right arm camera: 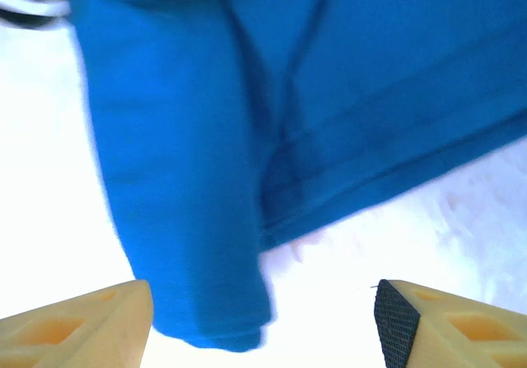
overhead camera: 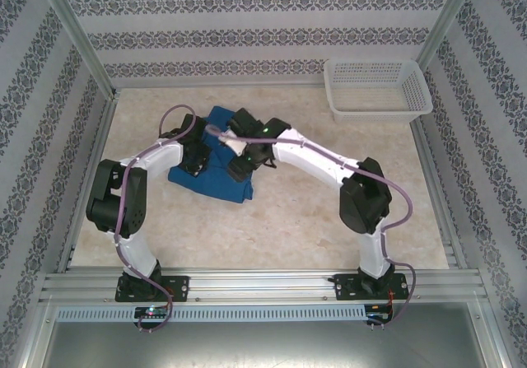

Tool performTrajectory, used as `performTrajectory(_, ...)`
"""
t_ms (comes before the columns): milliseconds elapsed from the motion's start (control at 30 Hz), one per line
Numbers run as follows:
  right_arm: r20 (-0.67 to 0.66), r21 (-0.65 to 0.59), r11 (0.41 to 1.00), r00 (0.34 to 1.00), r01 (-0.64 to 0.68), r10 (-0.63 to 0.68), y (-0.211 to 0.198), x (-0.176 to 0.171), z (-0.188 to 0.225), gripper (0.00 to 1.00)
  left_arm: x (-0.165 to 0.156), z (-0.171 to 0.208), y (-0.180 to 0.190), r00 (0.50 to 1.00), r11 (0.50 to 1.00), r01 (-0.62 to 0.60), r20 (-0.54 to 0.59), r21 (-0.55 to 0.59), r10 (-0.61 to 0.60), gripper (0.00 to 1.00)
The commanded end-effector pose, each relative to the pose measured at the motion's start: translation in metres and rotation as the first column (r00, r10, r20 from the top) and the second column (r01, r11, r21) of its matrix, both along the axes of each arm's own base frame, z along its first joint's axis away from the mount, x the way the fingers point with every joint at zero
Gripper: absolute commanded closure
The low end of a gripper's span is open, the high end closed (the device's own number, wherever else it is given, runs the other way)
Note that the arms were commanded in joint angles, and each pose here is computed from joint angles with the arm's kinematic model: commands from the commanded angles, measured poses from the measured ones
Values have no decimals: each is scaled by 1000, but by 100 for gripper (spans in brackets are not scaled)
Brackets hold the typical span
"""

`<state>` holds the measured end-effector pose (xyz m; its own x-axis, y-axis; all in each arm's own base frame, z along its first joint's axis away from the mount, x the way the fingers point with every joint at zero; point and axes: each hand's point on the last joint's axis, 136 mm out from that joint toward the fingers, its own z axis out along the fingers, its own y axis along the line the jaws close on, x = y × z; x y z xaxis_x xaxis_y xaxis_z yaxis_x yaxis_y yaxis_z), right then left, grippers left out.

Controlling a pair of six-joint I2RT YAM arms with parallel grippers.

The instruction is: Roll up the long pants

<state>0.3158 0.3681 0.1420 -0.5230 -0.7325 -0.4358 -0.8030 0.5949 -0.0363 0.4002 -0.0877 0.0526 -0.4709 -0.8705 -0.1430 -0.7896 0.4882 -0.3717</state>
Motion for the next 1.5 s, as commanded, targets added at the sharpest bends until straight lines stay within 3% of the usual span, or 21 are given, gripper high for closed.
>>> performTrajectory(0,172,-138,988,981,-69,93,20,-19,-13,27,-5,-11,16,998,998,-30,-58,46,33,100)
performTrajectory(267,268,-342,921,921,-184,283,50,-36,-64,23,-2,-11,11,998,1000,-14,-55,22,16,100)
performTrajectory(600,346,-472,854,845,-219,408,64,13,-102,24,-2,-6,7,999,1000,2,-41,2,-2,100)
performTrajectory(700,331,-455,857,847,-243,416,64,30,-115,40,-5,-5,5,999,1000,6,-36,-13,-7,100)
performTrajectory(733,310,-429,866,859,-257,408,65,32,-117,65,-5,-5,5,999,1000,8,-32,-18,-8,100)
performTrajectory(767,304,-404,877,866,-259,396,65,35,-117,98,-7,-4,5,1000,1000,8,-29,-20,-9,100)
performTrajectory(900,263,-337,901,892,-272,367,65,36,-116,100,-1,10,10,1000,1000,10,19,-16,-10,100)
performTrajectory(933,259,-328,904,894,-275,366,64,34,-114,100,4,16,16,999,1000,3,34,-16,-3,97)
performTrajectory(1000,250,-311,910,901,-273,355,63,31,-108,100,16,32,29,997,1000,-17,71,-21,18,78)
performTrajectory(1067,230,-281,921,913,-270,338,61,24,-99,100,29,52,47,994,999,-36,107,-19,37,39)
performTrajectory(1133,189,-241,932,929,-269,317,58,13,-90,100,43,76,65,989,999,-42,141,-4,42,15)
performTrajectory(1167,167,-219,938,937,-268,307,57,8,-86,100,47,85,71,988,999,-39,151,3,38,11)
performTrajectory(1300,-20,-101,953,958,-286,286,55,-33,-69,100,54,114,86,982,999,-33,188,21,29,10)
performTrajectory(1467,-172,14,962,947,-274,272,57,-58,-34,100,40,120,100,976,998,-67,206,8,64,9)
